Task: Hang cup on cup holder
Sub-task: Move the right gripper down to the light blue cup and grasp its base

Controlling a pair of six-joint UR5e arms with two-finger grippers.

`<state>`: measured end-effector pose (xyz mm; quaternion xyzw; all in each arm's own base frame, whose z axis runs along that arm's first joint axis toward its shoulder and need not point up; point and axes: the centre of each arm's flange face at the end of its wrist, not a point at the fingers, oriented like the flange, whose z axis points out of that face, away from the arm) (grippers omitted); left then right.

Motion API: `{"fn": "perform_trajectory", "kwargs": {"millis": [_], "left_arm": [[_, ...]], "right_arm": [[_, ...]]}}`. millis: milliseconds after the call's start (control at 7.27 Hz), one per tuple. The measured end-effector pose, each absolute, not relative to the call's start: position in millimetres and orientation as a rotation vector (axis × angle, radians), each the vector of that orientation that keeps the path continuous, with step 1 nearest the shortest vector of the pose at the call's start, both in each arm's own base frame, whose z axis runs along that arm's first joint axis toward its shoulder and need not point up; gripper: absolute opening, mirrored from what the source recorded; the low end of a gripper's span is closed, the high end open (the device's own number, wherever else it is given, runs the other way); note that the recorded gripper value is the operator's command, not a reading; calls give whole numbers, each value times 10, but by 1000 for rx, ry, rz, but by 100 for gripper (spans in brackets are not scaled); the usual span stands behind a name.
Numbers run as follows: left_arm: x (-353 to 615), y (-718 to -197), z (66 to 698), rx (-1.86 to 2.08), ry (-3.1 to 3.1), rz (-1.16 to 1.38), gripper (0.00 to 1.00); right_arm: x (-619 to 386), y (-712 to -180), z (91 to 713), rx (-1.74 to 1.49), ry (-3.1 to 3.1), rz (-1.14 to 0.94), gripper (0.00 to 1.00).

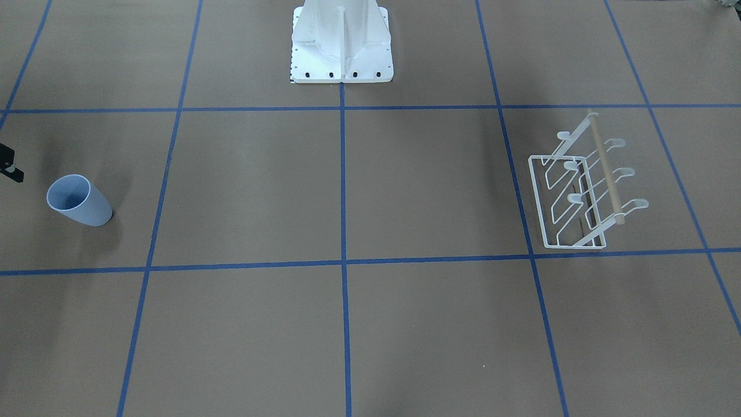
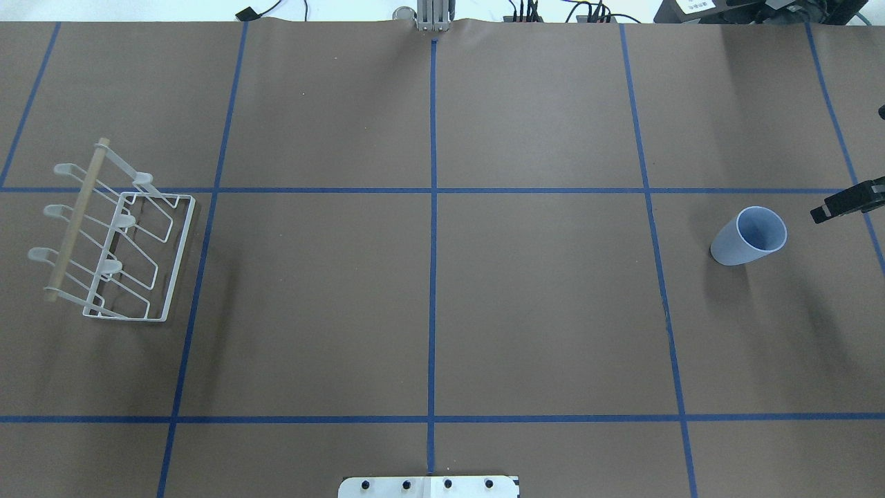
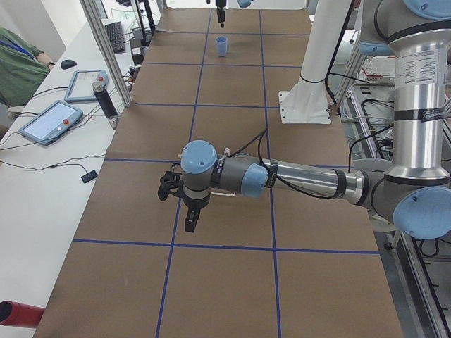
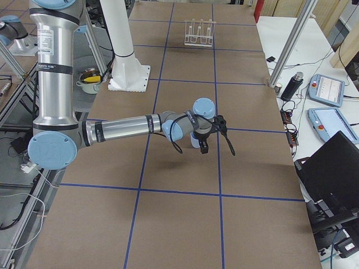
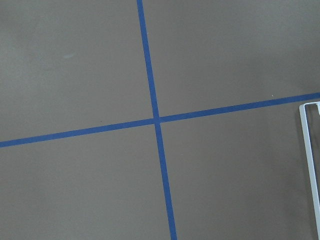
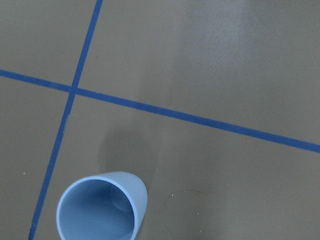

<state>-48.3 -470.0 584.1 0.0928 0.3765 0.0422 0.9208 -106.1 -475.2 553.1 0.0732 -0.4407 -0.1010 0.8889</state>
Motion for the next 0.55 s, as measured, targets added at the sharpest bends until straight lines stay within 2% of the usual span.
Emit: {"fn": "perform_trajectory", "kwargs": {"millis": [550], "left_arm": [[-478, -4693, 5871, 184, 782, 83, 99]], "right_arm": [[-1446, -4910, 5353, 83, -952, -147, 100]]}}
